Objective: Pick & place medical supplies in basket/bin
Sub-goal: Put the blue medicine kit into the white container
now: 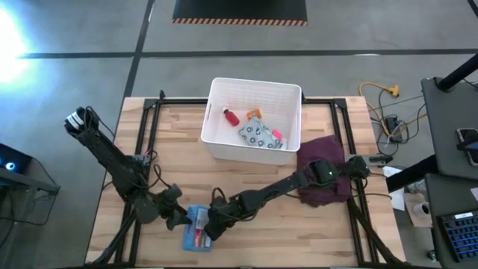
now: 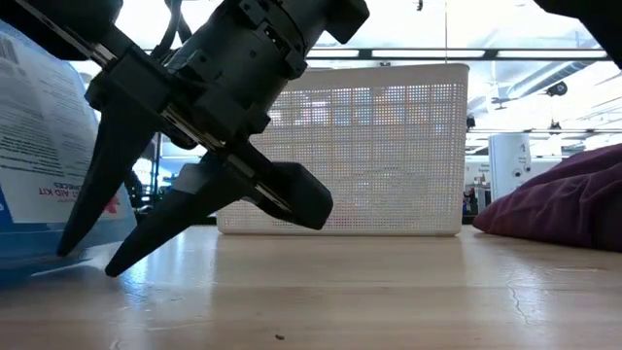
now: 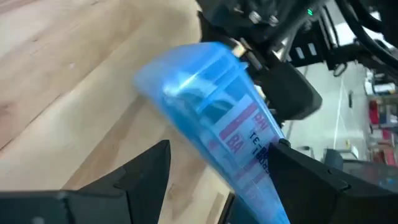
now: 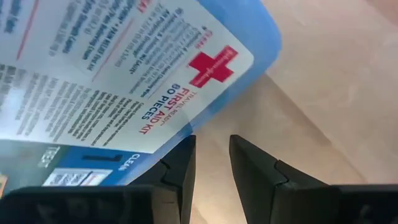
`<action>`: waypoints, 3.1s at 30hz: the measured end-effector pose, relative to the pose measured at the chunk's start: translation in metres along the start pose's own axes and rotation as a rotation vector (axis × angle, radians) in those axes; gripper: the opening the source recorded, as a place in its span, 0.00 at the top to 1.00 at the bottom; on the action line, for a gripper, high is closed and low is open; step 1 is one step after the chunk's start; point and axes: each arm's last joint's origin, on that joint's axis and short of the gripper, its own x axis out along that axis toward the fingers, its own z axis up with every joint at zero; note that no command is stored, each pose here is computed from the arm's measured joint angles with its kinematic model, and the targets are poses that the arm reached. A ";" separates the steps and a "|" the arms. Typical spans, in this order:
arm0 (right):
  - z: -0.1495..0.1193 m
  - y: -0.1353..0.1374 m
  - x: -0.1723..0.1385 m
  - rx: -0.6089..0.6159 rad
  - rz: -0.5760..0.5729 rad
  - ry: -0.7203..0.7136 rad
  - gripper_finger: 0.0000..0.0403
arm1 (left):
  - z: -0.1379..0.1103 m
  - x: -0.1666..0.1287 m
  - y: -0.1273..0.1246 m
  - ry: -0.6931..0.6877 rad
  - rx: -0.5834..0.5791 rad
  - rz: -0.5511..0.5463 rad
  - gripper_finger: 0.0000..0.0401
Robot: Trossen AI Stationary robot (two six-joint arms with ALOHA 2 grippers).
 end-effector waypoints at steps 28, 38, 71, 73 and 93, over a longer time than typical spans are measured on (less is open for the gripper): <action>0.003 0.006 -0.001 0.045 0.037 -0.078 0.79 | 0.005 -0.006 -0.004 -0.089 -0.130 -0.035 0.39; 0.002 0.007 -0.002 0.065 0.046 -0.076 0.82 | 0.004 -0.006 -0.002 -0.039 -0.135 -0.005 0.39; 0.007 0.020 -0.005 0.140 0.150 -0.164 0.73 | -0.005 0.000 0.004 0.142 -0.090 0.119 0.41; 0.004 0.021 -0.005 0.130 0.145 -0.183 0.73 | -0.006 0.000 0.004 0.143 -0.093 0.118 0.45; -0.104 0.001 -0.059 -0.082 -0.492 -0.157 0.71 | 0.056 -0.097 -0.091 -0.210 0.262 0.081 0.54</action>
